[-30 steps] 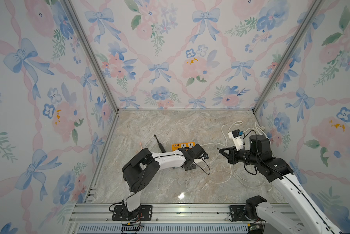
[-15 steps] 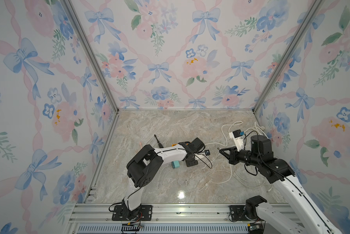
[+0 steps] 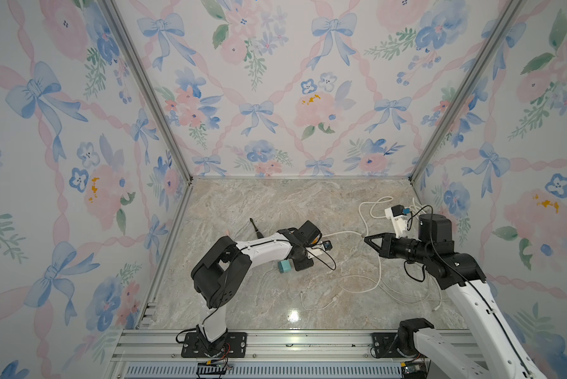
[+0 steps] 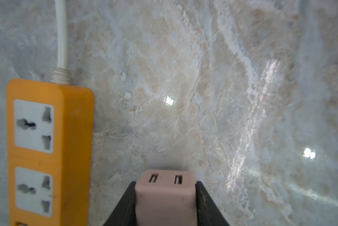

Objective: Charge the electric toothbrush
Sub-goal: Pick up the plug from the center of the board, then insert the charging cable into the plug.

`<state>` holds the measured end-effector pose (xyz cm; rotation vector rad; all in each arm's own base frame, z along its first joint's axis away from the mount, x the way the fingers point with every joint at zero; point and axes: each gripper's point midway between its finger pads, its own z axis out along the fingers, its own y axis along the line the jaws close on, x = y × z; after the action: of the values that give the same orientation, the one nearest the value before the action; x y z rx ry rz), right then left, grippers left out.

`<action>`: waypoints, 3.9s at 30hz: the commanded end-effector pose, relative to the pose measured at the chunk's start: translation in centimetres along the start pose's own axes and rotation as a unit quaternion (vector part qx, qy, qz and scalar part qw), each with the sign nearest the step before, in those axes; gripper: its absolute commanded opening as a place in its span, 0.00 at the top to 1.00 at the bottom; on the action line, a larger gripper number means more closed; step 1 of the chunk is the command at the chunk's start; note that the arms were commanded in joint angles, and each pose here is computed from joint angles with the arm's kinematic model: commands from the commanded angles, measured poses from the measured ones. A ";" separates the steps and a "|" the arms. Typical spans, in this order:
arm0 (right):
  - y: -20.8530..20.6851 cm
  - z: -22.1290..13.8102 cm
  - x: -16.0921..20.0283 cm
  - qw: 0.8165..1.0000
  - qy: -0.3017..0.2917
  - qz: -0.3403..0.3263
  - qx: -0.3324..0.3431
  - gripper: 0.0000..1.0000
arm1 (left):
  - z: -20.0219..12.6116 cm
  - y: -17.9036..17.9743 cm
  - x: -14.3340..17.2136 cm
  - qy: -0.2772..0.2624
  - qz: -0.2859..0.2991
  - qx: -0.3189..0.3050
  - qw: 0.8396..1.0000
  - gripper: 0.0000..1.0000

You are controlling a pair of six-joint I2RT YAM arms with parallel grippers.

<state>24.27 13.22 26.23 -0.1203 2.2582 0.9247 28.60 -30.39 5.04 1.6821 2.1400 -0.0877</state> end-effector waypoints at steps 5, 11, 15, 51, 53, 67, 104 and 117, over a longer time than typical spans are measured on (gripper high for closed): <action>4.6 0.3 0.6 0.981 0.053 0.088 -0.163 1.00 | -13.4 5.3 -4.9 -0.175 0.063 -0.189 0.964 0.80; 9.3 -0.3 -1.0 0.944 0.090 0.134 -0.287 1.00 | -22.6 3.8 -5.6 -0.300 0.209 -0.319 0.874 0.85; 13.1 -0.5 -1.0 0.926 0.127 0.127 -0.332 1.00 | -25.3 3.1 -5.8 -0.329 0.255 -0.360 0.835 0.88; 18.6 0.7 0.2 0.875 0.205 0.218 -0.381 1.00 | -31.9 -1.4 -9.8 -0.379 0.426 -0.453 0.685 1.00; 18.7 0.7 0.3 0.875 0.204 0.217 -0.381 1.00 | -32.0 -1.5 -9.8 -0.381 0.426 -0.452 0.685 1.00; 17.8 1.3 0.8 0.880 0.196 0.229 -0.367 1.00 | -32.6 -1.8 -10.0 -0.404 0.411 -0.441 0.689 1.00; 18.6 0.9 -2.5 0.824 0.179 0.339 -0.417 1.00 | -31.9 -4.9 -10.9 -0.408 0.482 -0.431 0.645 1.00; 16.6 2.2 0.0 0.847 0.194 0.335 -0.364 1.00 | -33.0 -5.3 -11.3 -0.427 0.477 -0.427 0.639 1.00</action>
<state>18.75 26.82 36.39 0.0817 2.1596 2.3539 19.72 -30.71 36.01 1.4527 0.4306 0.4459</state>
